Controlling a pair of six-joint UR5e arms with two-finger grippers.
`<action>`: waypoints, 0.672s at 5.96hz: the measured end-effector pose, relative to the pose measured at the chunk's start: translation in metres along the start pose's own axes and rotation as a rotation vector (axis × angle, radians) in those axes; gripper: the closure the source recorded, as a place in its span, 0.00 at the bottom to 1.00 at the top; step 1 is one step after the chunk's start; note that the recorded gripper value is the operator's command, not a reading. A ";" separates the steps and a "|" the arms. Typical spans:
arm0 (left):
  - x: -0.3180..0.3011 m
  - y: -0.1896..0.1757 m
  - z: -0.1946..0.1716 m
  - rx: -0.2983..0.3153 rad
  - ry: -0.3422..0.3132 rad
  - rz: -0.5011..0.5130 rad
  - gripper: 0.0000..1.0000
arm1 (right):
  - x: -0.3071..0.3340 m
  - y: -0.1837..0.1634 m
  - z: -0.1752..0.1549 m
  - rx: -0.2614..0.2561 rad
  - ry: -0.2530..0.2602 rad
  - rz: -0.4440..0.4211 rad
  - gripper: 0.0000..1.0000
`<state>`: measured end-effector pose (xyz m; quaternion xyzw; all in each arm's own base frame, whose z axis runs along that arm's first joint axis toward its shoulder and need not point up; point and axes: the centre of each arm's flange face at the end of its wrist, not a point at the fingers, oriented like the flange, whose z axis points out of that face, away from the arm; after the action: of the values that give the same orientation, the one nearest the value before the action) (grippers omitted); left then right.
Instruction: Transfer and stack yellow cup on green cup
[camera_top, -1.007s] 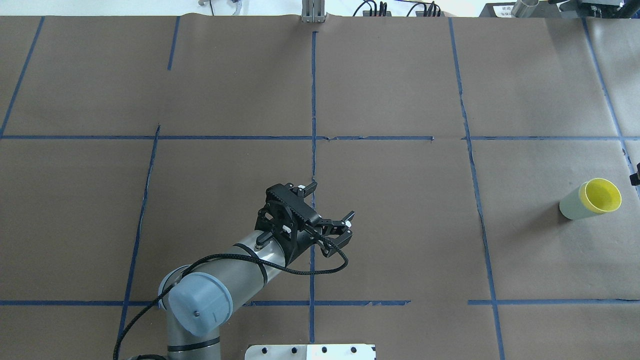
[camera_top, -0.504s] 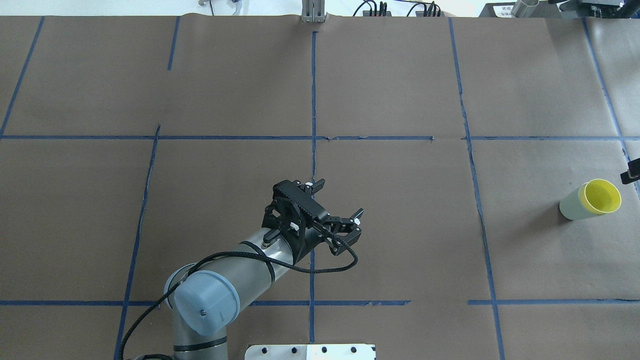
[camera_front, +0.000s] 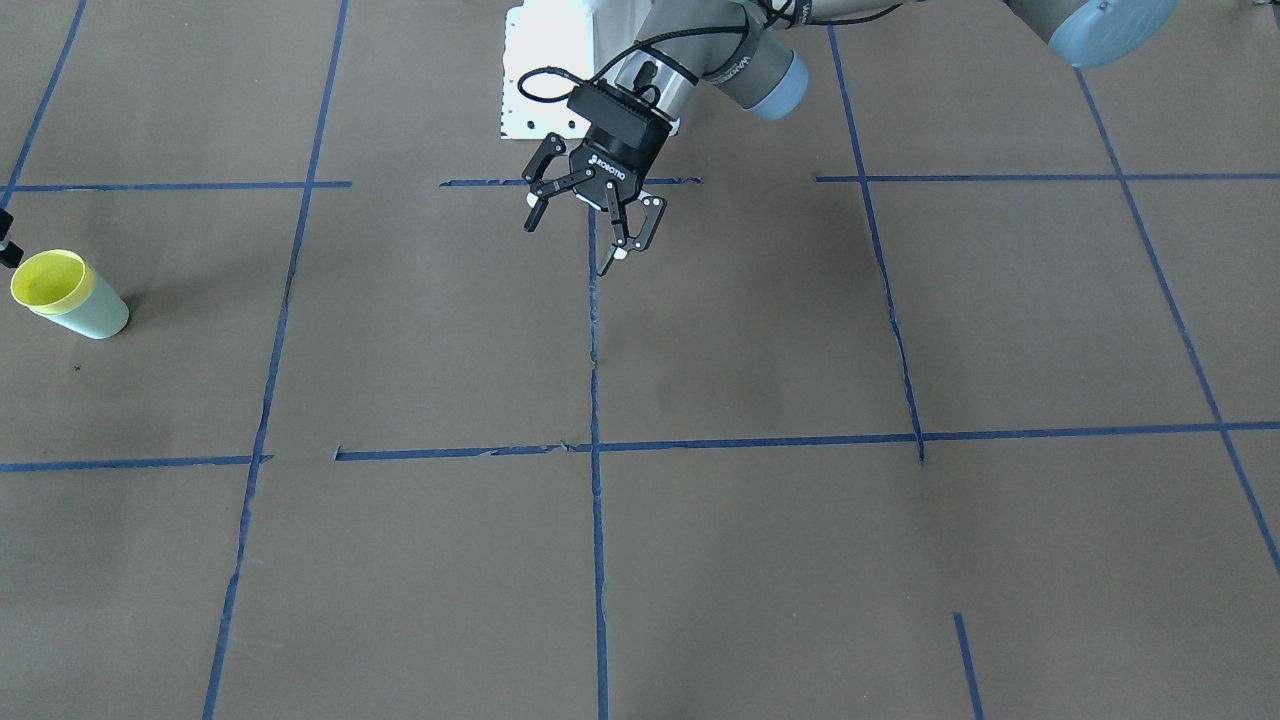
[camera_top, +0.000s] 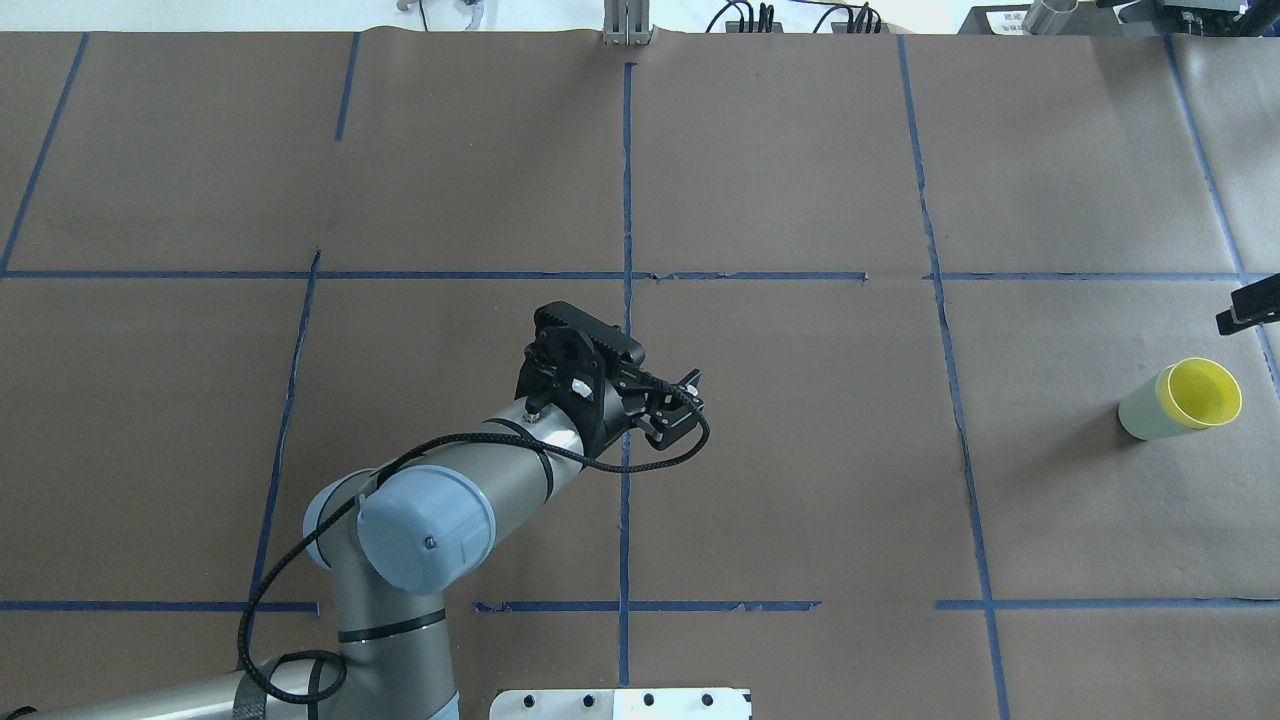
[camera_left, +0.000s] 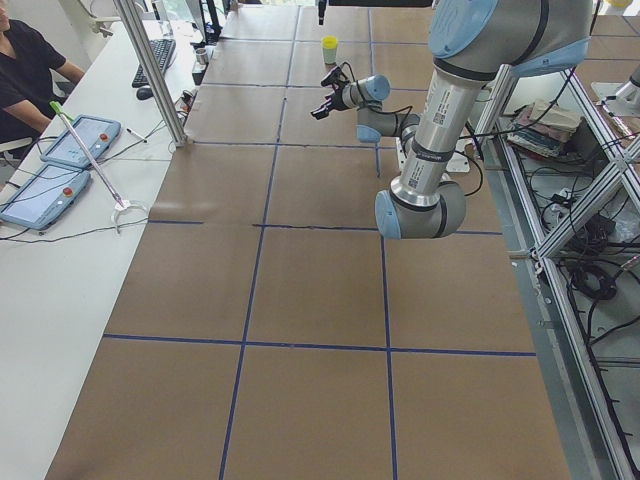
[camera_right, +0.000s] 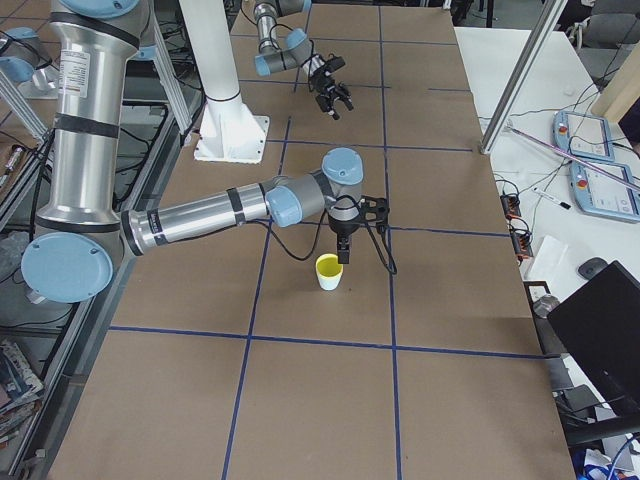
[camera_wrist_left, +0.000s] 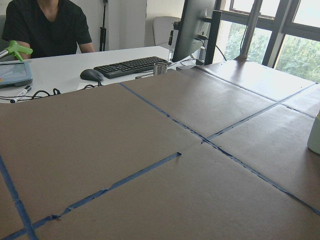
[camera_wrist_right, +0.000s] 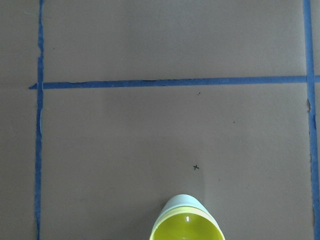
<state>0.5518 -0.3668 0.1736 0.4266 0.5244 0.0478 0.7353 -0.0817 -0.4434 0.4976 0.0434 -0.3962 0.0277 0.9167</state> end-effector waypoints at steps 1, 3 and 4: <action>-0.049 -0.016 0.003 -0.151 0.030 -0.062 0.01 | -0.004 -0.011 -0.012 0.032 -0.008 -0.005 0.00; -0.193 -0.056 -0.015 -0.561 -0.020 -0.230 0.01 | 0.008 -0.021 -0.033 0.083 -0.009 -0.008 0.00; -0.263 -0.059 -0.037 -0.624 -0.061 -0.233 0.01 | 0.017 -0.023 -0.041 0.099 -0.003 -0.013 0.00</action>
<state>0.3825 -0.5192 0.3228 0.1190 0.5073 0.1089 0.8465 -0.0384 -0.4615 0.4811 0.0915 -0.3954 0.0414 0.9130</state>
